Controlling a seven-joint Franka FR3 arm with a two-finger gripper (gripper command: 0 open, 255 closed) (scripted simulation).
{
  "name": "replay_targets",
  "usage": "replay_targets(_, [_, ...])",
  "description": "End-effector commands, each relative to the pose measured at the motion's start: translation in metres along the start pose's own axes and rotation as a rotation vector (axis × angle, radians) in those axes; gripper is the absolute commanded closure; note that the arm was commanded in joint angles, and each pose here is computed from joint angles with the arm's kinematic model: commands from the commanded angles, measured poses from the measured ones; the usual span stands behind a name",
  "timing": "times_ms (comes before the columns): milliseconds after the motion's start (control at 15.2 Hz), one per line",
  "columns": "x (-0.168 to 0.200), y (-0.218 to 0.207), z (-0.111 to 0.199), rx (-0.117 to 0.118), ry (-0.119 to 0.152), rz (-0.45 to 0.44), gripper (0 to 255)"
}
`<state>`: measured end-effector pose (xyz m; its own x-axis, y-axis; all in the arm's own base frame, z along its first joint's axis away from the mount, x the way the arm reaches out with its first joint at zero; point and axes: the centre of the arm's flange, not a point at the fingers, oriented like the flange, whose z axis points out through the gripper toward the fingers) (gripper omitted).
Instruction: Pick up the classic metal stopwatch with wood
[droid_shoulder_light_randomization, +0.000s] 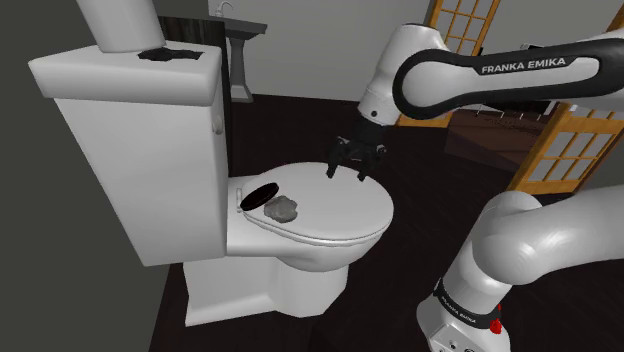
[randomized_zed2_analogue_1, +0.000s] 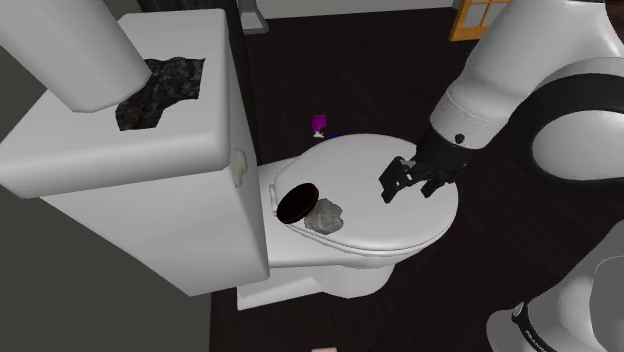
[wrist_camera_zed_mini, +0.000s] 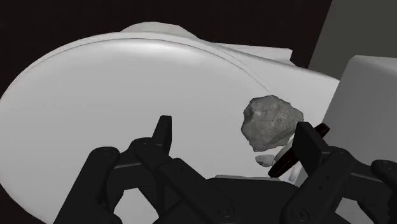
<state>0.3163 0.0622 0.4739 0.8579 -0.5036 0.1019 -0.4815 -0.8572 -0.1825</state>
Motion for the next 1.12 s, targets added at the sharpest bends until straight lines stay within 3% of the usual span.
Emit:
replay_targets(0, [0.000,-0.011,0.019,0.044,0.048,0.094,0])
replay_targets(462, [0.008,-0.059,0.081,0.180,0.197,0.395,0])
replay_targets(924, [0.039,-0.110,0.134,0.316,0.346,0.697,0])
replay_targets(1056, [0.042,-0.112,0.142,0.326,0.357,0.720,0])
